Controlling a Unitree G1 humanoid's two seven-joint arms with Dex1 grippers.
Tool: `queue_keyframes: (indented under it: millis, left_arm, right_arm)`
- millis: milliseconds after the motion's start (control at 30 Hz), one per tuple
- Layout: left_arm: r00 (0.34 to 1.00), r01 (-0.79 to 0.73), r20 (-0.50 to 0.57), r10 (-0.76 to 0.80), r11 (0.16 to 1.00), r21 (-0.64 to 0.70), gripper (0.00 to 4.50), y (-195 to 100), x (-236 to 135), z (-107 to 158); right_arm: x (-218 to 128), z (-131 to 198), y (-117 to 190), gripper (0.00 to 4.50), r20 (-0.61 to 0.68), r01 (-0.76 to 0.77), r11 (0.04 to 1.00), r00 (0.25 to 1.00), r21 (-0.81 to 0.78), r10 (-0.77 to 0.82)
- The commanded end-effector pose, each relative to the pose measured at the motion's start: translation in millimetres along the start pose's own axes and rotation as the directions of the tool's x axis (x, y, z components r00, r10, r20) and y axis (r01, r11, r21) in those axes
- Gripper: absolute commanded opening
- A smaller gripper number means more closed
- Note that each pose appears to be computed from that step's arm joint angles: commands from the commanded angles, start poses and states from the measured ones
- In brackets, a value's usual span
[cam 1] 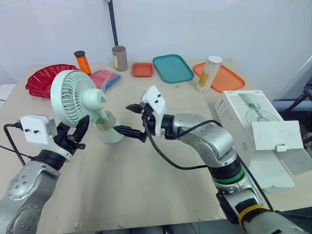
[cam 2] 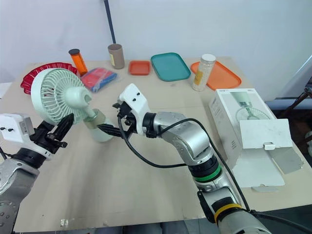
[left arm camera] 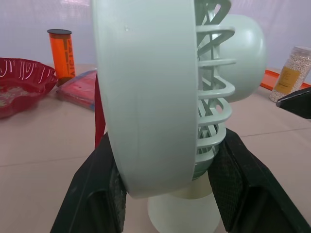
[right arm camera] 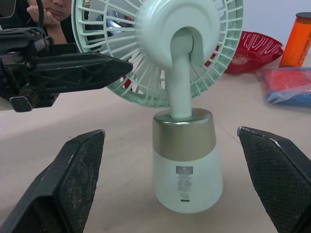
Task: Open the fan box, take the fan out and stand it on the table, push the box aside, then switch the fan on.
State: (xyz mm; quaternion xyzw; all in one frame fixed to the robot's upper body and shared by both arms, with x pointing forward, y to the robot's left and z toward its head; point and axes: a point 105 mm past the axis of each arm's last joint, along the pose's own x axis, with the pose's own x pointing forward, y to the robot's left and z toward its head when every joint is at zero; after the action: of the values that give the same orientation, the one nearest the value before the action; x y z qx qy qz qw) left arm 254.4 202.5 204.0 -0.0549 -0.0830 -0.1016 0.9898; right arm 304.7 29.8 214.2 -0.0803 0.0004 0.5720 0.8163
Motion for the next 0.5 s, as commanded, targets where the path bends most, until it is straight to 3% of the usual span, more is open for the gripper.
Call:
queue_keyframes:
  millis: [33, 500]
  left_arm:
    - [0.995, 0.062, 0.076, -0.066, 0.997, 0.051, 1.81, -18.2, -3.1, 20.3]
    - [0.99, 0.136, 0.022, -0.14, 0.982, 0.128, 1.81, -43.6, -0.4, 9.9]
  right_arm:
    - [2.9, 14.5, 3.0, 4.5, 0.038, -0.016, 0.998, 0.999, -0.057, 0.018]
    - [13.2, 9.6, 1.5, 4.5, 0.023, -0.011, 0.999, 1.0, -0.039, 0.012]
